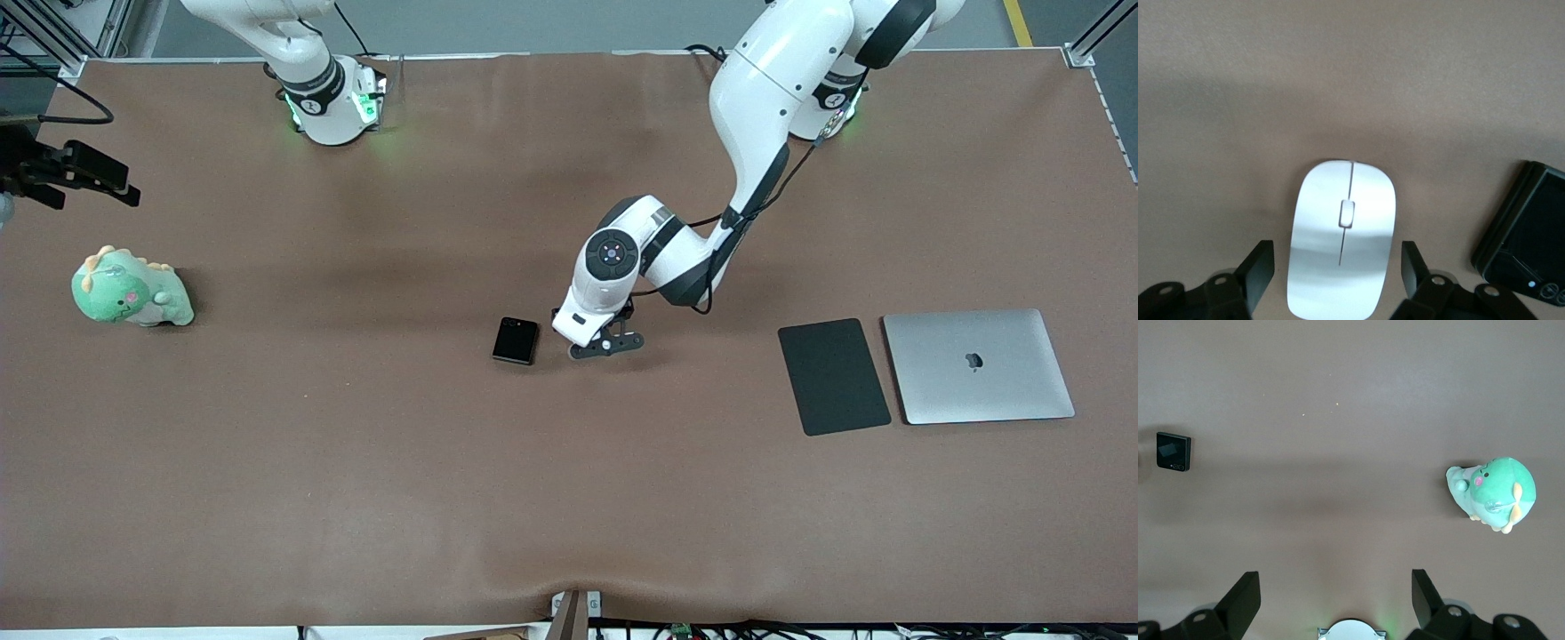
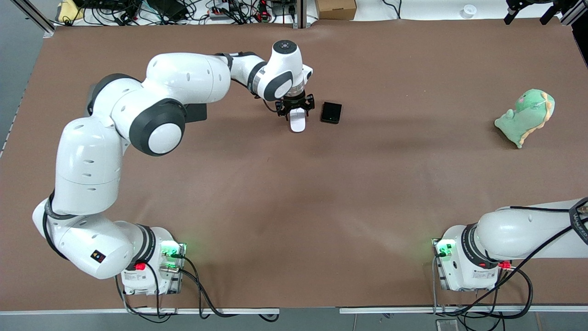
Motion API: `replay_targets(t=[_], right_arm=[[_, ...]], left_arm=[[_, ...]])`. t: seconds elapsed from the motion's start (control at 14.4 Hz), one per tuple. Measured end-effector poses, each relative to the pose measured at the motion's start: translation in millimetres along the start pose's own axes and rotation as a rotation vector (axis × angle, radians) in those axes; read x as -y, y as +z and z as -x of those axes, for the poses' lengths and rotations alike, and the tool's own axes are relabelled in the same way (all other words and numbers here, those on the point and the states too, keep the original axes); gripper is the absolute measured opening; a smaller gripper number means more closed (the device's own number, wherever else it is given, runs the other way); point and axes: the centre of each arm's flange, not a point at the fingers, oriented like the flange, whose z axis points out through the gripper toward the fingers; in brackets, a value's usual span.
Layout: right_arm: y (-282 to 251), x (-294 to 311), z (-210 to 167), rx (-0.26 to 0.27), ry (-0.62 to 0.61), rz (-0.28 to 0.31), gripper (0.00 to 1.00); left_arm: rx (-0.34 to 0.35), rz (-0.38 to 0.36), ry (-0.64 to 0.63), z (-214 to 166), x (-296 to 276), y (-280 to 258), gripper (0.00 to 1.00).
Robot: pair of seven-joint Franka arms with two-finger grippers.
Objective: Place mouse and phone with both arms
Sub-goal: 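Lower the left gripper and close it on the white mouse, then carry the mouse toward the mouse pad while the right gripper reaches the phone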
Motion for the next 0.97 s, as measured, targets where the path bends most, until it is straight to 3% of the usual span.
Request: replay_targets(t=[0.35,0.49,0.84,0.97], right_arm=[[24.9,16.7,-26.9,0.046,-0.030,0.008,1.00],[44.7,17.8,-40.6,0.077,-0.031,0.010,1.00],[98.5,16.4,-72.6,0.156,-0.027,0.014,1.00],[115.9,15.7,-85.2,0.163,-0.026,0.017,1.00]], left_arm=[[-0.005,-0.015,0.016,0.6,0.0,8.9,0.78],[-0.007,-0.015,0.019,0.6,-1.7,10.2,0.64],[-0.028,-0.019,0.036,-1.6,-3.5,7.3,0.62],[-0.059,-0.019,0.048,-9.9,-4.3,-1.3,0.62]])
